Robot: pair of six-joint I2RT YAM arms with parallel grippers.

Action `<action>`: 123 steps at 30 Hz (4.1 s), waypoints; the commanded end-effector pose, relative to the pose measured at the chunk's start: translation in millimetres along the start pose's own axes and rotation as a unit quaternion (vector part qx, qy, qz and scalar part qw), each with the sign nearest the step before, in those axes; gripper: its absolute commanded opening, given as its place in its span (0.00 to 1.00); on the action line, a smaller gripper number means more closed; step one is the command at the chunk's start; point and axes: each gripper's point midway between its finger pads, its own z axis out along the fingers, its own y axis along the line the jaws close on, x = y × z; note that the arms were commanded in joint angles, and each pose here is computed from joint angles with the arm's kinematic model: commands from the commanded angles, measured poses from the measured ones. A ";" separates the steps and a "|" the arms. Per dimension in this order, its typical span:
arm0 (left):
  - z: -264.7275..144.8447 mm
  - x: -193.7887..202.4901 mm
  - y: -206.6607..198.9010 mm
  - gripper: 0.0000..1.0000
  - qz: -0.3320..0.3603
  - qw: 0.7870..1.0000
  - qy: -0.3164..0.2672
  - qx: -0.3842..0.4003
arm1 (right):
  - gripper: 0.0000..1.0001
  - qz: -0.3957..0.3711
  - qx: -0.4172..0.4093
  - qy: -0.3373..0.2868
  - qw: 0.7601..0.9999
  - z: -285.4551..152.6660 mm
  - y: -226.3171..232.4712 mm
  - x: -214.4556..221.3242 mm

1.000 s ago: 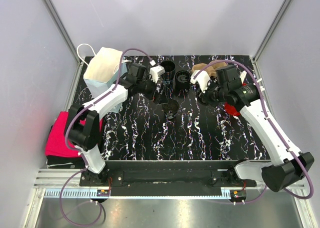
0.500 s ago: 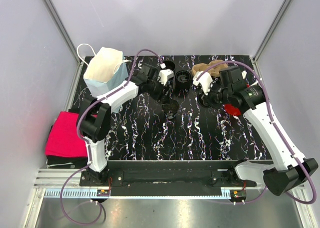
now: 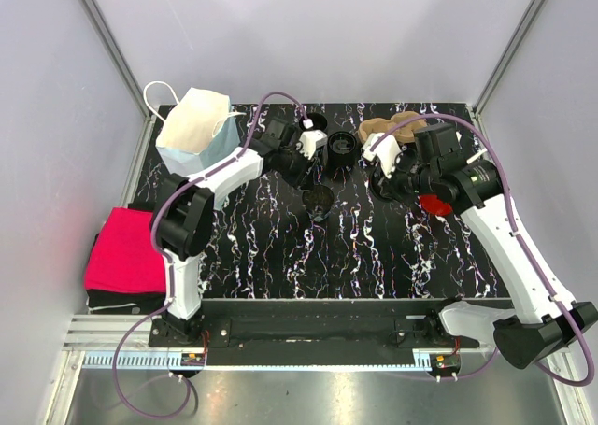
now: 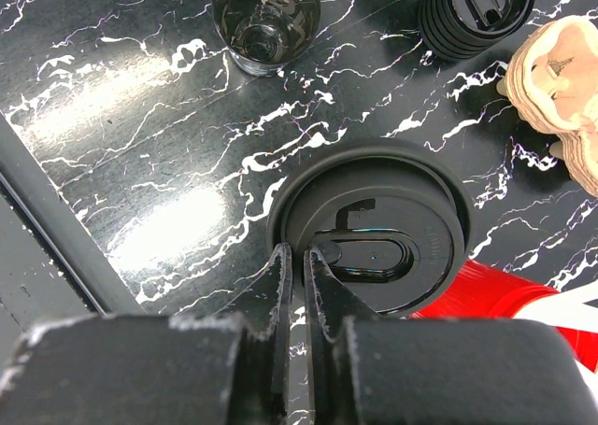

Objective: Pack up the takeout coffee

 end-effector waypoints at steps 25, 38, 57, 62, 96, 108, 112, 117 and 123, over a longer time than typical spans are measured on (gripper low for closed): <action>-0.2 -0.3 -69.2 0.01 0.052 0.996 0.027 0.062 | 0.01 -0.006 0.003 -0.045 0.999 -24.8 1.7 -26.2; -1.7 -5.6 -92.7 0.31 0.067 0.996 0.016 0.059 | 0.00 -0.001 -0.006 -0.044 0.999 -23.8 6.8 -22.5; -87.3 -30.5 -36.7 0.99 0.025 0.994 -0.107 -0.005 | 0.00 -0.048 -0.063 0.015 0.997 -11.2 31.3 -3.1; -97.6 -13.4 -22.4 0.99 -0.029 0.993 -0.109 0.040 | 0.00 -0.090 -0.094 0.056 0.990 16.8 48.6 0.6; -96.4 4.6 7.3 0.99 -0.164 0.976 -0.132 0.056 | 0.00 -0.145 -0.177 0.131 0.965 140.8 78.6 6.0; -97.9 5.7 7.6 0.99 -0.164 0.976 -0.134 0.054 | 0.00 -0.149 -0.187 0.154 0.959 145.7 90.5 19.9; -96.8 6.0 7.0 0.99 -0.164 0.976 -0.133 0.056 | 0.00 -0.150 -0.185 0.161 0.958 149.9 90.4 22.5; -96.6 6.2 7.0 0.99 -0.166 0.975 -0.133 0.058 | 0.00 -0.150 -0.187 0.164 0.957 154.5 90.6 24.1; -95.1 6.8 6.6 0.99 -0.166 0.975 -0.131 0.061 | 0.00 -0.150 -0.190 0.169 0.955 159.3 91.4 26.6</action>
